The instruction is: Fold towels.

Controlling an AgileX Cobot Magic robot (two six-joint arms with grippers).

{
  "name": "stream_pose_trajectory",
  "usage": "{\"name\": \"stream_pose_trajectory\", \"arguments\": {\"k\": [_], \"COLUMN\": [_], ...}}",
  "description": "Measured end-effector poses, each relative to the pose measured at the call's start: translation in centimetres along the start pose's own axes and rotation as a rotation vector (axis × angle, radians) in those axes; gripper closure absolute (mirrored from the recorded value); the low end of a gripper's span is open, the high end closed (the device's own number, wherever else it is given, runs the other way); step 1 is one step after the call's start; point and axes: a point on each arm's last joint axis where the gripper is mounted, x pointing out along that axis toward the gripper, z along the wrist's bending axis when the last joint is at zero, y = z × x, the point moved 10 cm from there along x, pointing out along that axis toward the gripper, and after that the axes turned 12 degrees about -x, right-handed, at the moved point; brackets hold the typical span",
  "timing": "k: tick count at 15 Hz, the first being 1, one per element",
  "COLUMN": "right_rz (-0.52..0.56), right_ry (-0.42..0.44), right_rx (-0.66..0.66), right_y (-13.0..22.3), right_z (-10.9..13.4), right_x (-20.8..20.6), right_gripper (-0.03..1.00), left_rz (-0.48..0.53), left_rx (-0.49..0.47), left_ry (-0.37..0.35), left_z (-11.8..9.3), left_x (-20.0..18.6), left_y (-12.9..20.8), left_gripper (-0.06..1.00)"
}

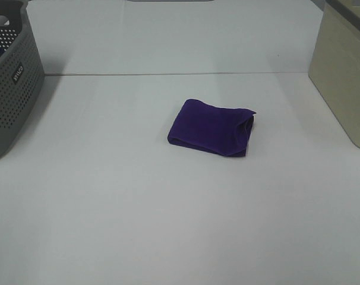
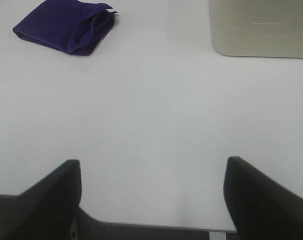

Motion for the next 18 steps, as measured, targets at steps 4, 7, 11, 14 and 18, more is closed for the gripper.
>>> {"name": "stream_pose_trajectory", "arguments": {"k": [4,7,11,14,18], "right_rz": [0.000,0.001,0.002,0.002,0.002], "right_ry": [0.000,0.000,0.000,0.000,0.000], "right_rx": [0.000,-0.001,-0.001,-0.001,-0.001], "right_y": [0.00,0.03,0.06,0.06,0.06], "right_z": [0.00,0.00,0.01,0.01,0.01], "right_x": [0.00,0.02,0.05,0.05,0.05], "right_gripper": [0.20,0.20,0.20,0.20,0.20], "left_rz": [-0.001,-0.001,-0.001,-0.001,-0.001], "left_rx": [0.000,0.000,0.000,0.000,0.000], "left_ry": [0.000,0.000,0.000,0.000,0.000], "left_z": [0.00,0.00,0.00,0.00,0.00], "left_x": [0.00,0.00,0.00,0.00,0.00], "left_y": [-0.02,-0.02,-0.02,-0.02,-0.02], "left_gripper": [0.19,0.19,0.19,0.19,0.19]}}
